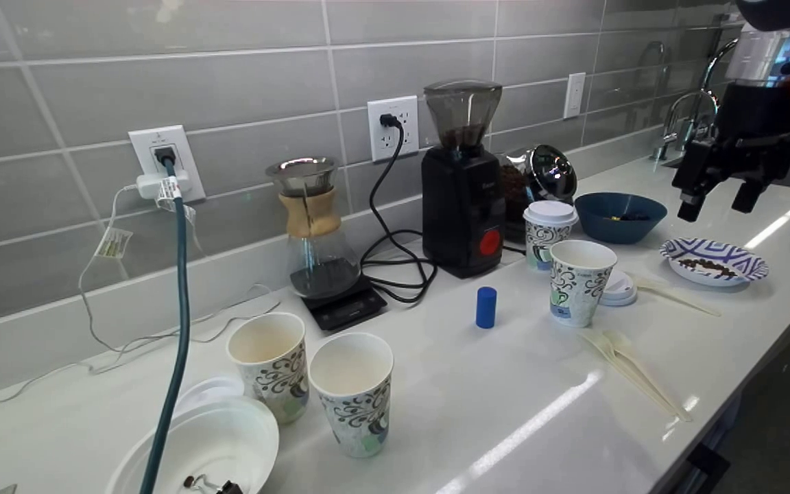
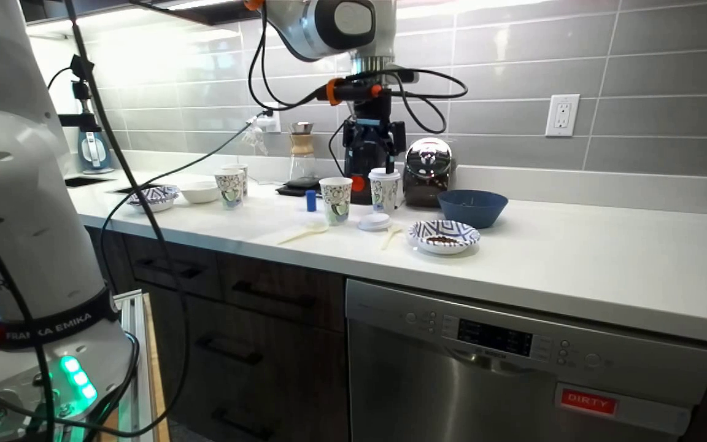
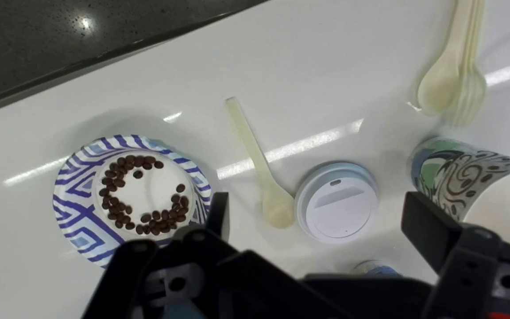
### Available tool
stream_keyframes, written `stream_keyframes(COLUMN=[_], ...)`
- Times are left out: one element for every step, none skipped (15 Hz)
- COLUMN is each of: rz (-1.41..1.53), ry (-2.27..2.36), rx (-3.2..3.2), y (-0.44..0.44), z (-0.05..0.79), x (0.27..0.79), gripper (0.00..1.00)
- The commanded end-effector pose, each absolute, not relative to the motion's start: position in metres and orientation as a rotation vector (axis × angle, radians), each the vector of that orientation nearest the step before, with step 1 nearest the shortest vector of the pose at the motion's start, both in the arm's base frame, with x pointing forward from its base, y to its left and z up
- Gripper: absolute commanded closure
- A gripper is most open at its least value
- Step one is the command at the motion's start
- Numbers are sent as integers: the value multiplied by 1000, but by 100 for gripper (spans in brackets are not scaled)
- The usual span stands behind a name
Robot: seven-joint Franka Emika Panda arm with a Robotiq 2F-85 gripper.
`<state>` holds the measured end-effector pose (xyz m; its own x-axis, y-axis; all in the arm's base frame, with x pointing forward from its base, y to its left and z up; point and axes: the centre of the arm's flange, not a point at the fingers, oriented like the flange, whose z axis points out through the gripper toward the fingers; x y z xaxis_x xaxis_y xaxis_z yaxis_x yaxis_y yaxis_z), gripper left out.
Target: Put the cup upright
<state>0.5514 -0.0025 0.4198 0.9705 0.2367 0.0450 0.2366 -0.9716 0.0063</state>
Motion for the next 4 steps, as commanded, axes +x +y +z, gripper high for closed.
stream_keyframes(rz=[86, 97, 103, 105], ry=[428, 467, 488, 499], rx=[3100, 3090, 3084, 3081], y=[0, 3, 5, 5], z=[419, 419, 418, 417], x=[552, 553, 553, 552], gripper=[0, 0, 0, 0])
